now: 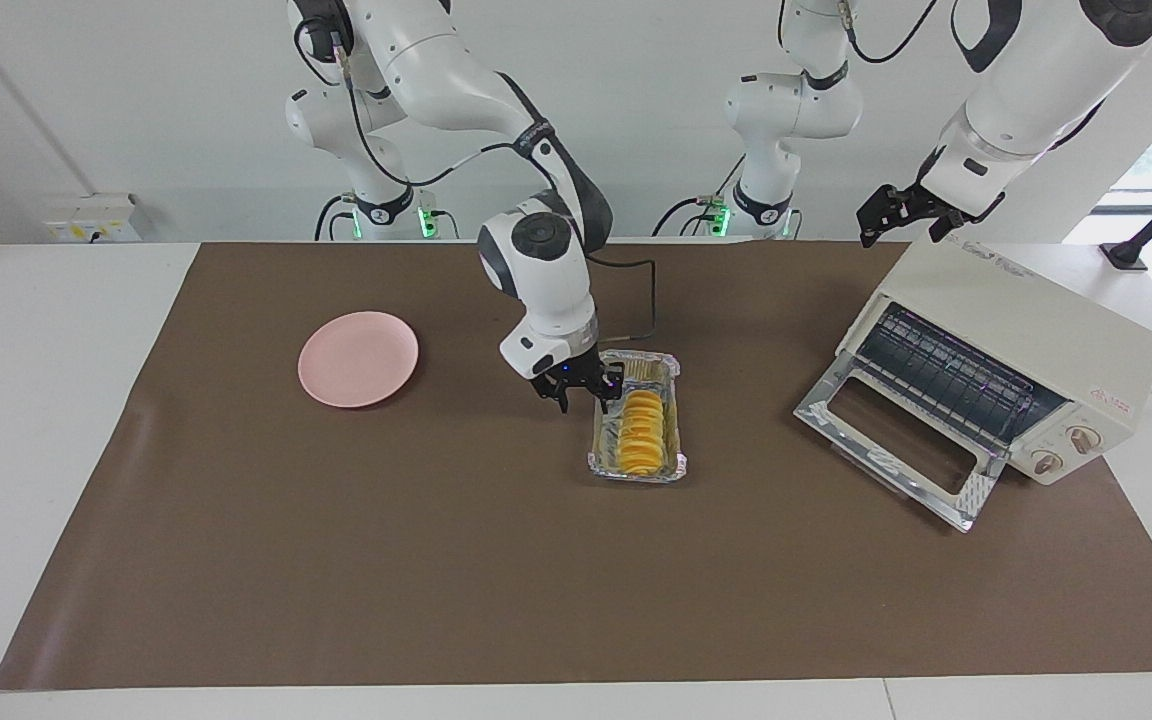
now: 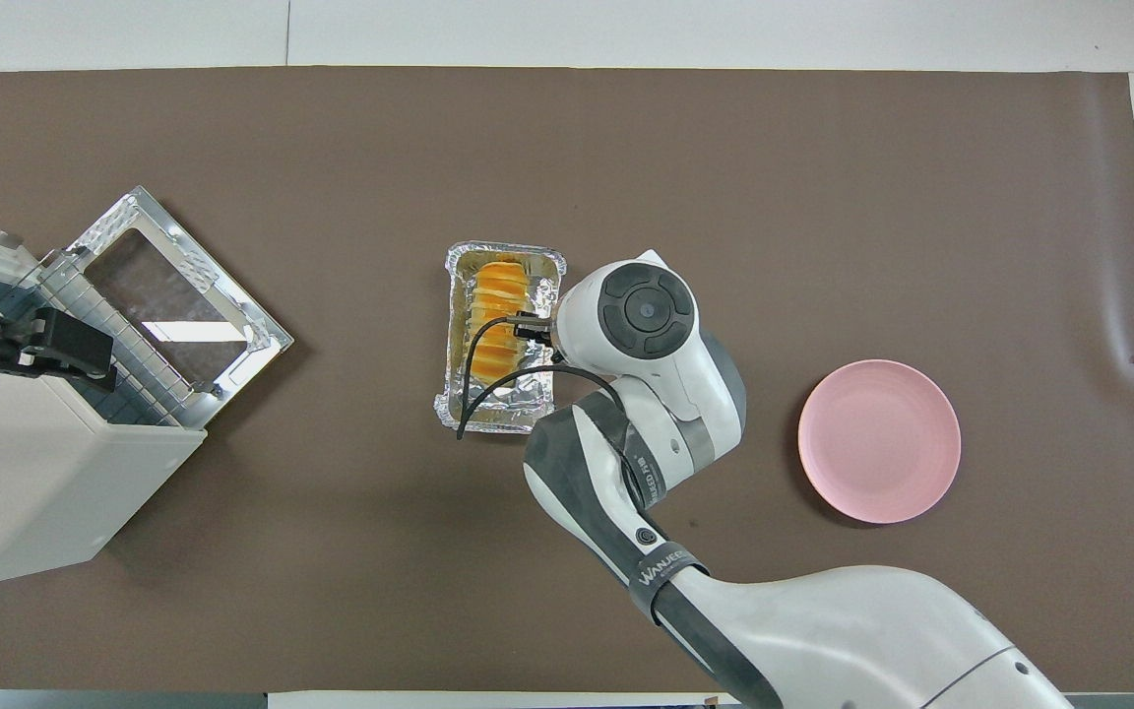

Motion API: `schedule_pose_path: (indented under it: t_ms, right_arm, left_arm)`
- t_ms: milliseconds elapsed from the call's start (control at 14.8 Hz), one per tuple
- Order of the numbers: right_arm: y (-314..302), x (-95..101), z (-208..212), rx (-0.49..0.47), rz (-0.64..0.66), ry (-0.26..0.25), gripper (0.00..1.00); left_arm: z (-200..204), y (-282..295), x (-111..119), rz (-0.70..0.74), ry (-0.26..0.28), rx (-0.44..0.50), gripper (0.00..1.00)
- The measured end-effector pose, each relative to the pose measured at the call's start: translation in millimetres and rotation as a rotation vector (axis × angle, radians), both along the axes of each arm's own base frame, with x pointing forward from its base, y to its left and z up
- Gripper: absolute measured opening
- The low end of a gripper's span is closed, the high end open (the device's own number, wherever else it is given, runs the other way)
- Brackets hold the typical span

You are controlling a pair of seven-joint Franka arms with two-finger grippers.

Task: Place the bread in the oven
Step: 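Release the foil tray and retract the right gripper to rest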

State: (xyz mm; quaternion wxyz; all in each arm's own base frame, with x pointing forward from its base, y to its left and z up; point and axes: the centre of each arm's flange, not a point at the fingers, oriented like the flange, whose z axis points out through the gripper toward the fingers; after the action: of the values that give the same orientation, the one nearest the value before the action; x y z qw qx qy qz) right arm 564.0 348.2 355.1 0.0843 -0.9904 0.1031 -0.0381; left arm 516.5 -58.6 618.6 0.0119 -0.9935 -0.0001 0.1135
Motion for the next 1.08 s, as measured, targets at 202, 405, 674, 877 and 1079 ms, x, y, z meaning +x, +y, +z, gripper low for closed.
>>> schedule_pose_path:
  t_ms: [202, 405, 674, 877, 1079]
  right_arm:
    - [-59.4, 19.9, 44.3, 0.001, -0.077, 0.009, 1.0]
    - [-101.6, 27.2, 75.5, 0.0, -0.099, 0.011, 1.0]
    - [-180.0, 42.0, 100.1, -0.024, 0.007, -0.005, 1.0]
    - [-259.8, 49.2, 117.1, -0.042, 0.076, -0.003, 1.0]
    - [-310.2, 42.9, 135.2, -0.052, 0.148, 0.011, 1.0]
  left_arm:
    - [0.0, 0.0, 0.0, 0.0, 0.0, 0.0, 1.0]
    - [0.0, 0.0, 0.0, 0.0, 0.0, 0.0, 1.0]
    - [0.0, 0.0, 0.0, 0.0, 0.0, 0.0, 1.0]
    - [0.0, 0.0, 0.0, 0.0, 0.0, 0.0, 1.0]
    - [0.0, 0.0, 0.0, 0.0, 0.0, 0.0, 1.0]
